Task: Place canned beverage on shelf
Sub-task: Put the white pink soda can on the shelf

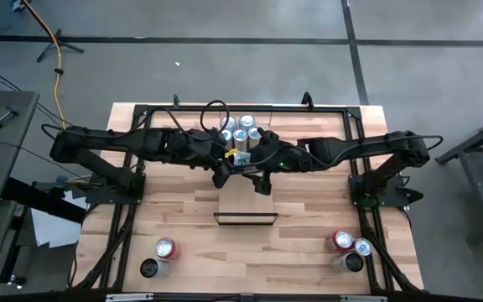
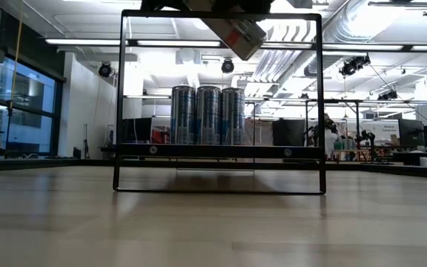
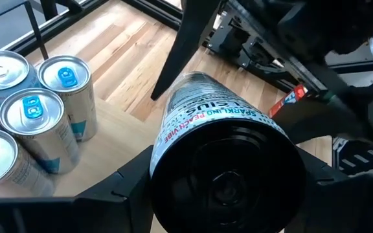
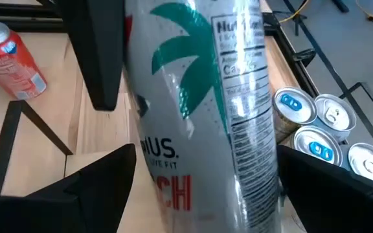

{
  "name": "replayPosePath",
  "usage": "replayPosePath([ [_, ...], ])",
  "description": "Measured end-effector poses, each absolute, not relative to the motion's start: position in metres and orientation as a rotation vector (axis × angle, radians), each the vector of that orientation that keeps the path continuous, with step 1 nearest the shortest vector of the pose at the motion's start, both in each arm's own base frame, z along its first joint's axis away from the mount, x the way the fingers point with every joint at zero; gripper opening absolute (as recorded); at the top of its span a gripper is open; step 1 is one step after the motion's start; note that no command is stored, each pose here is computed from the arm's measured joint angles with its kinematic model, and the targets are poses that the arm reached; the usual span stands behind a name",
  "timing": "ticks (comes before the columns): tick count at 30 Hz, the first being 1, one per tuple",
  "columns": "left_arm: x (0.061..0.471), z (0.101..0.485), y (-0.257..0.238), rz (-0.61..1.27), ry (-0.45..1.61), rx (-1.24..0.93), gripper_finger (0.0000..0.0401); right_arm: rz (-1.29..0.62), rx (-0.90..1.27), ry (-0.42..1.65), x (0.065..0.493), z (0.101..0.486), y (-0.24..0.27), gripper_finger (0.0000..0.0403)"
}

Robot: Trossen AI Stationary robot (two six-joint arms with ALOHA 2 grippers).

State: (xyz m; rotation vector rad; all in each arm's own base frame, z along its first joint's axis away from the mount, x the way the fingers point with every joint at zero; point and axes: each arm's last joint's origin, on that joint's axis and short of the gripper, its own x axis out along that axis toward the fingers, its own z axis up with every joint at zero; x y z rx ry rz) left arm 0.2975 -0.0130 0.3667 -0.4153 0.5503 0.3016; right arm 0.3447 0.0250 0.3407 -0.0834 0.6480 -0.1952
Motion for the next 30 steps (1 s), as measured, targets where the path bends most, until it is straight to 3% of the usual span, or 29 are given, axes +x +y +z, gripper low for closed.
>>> replayPosePath([
  [4,0.298,0.367,-0.013,0.292,0.550,-0.388,0.0200,-0.198,-0.076,0.650,0.344,0.340,0.025,0.0325],
  [10,0.298,0.368,-0.013,0.281,0.545,-0.362,0.0213,-0.219,-0.052,0.649,0.344,0.340,0.025,0.0244],
  [22,0.293,0.376,-0.013,0.165,0.533,-0.243,0.0267,-0.188,-0.060,0.683,0.340,0.340,0.025,0.0240],
  [30,0.239,0.395,0.003,0.286,0.595,-0.177,0.0270,-0.222,-0.042,0.820,0.300,0.353,0.021,0.0240],
])
